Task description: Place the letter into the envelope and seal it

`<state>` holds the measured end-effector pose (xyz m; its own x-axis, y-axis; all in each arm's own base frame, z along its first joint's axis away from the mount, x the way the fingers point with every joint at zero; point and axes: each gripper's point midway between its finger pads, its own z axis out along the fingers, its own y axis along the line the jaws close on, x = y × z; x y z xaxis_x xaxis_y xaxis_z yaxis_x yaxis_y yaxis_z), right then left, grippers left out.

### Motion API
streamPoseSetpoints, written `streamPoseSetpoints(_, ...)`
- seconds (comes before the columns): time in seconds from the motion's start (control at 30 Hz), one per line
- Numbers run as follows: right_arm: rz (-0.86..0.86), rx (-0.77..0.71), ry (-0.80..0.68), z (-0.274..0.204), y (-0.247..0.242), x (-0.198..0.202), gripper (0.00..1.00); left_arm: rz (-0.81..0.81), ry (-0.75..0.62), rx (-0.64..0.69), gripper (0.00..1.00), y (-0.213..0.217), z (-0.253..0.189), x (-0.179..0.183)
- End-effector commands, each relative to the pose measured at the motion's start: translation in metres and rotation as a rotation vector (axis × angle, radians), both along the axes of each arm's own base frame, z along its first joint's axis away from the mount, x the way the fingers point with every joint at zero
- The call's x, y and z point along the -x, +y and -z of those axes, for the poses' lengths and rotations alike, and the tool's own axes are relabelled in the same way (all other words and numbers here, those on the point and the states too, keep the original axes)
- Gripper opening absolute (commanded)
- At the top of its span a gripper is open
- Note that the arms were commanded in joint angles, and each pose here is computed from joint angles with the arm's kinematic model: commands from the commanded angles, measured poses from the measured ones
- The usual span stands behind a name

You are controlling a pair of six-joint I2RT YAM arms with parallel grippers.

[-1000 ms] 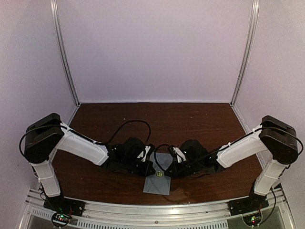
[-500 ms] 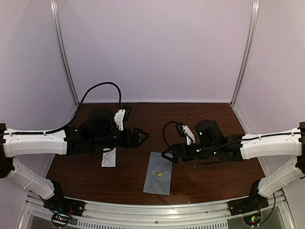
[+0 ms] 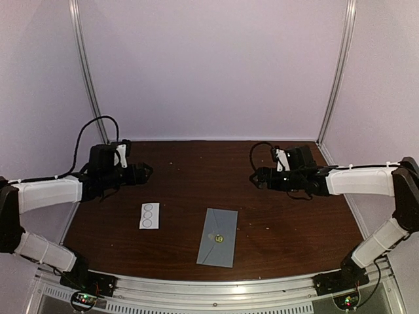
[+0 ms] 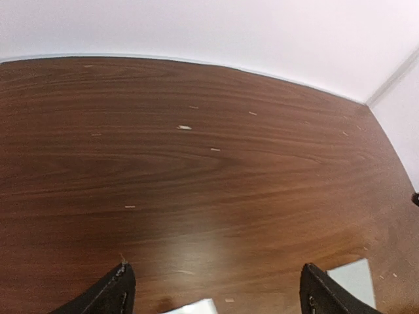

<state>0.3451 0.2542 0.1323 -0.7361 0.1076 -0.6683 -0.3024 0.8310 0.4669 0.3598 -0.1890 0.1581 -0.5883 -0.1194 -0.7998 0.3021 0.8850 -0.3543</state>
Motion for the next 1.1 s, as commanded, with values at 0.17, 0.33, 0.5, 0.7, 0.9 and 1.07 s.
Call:
streamPoseSetpoints(0.17, 0.359, 0.067, -0.179, -0.018, -0.159, -0.043, 1.0, -0.525, -0.27, -0.007, 0.98, 0.205, -0.022, 0.014)
streamPoseSetpoints(0.33, 0.55, 0.141, -0.375, -0.052, -0.226, -0.04, 1.0, -0.673, -0.379, -0.164, 0.98, 0.24, -0.033, 0.03)
streamPoseSetpoints(0.5, 0.701, 0.213, -0.559, -0.067, -0.267, -0.025, 1.0, -0.652, -0.472, -0.249, 0.98, 0.241, -0.034, 0.031)
streamPoseSetpoints(0.7, 0.802, 0.289, -0.735, -0.071, -0.29, -0.006, 1.0, -0.604, -0.504, -0.302, 0.98, 0.237, -0.02, 0.02)
streamPoseSetpoints(0.9, 0.832, 0.313, -0.813, -0.058, -0.295, 0.006, 1.0, -0.584, -0.54, -0.305, 0.98, 0.234, -0.015, 0.016)
streamPoseSetpoints(1.07, 0.841, 0.324, -0.851, -0.055, -0.297, 0.01, 1.0, -0.611, -0.52, -0.308, 0.98, 0.239, -0.008, 0.011)
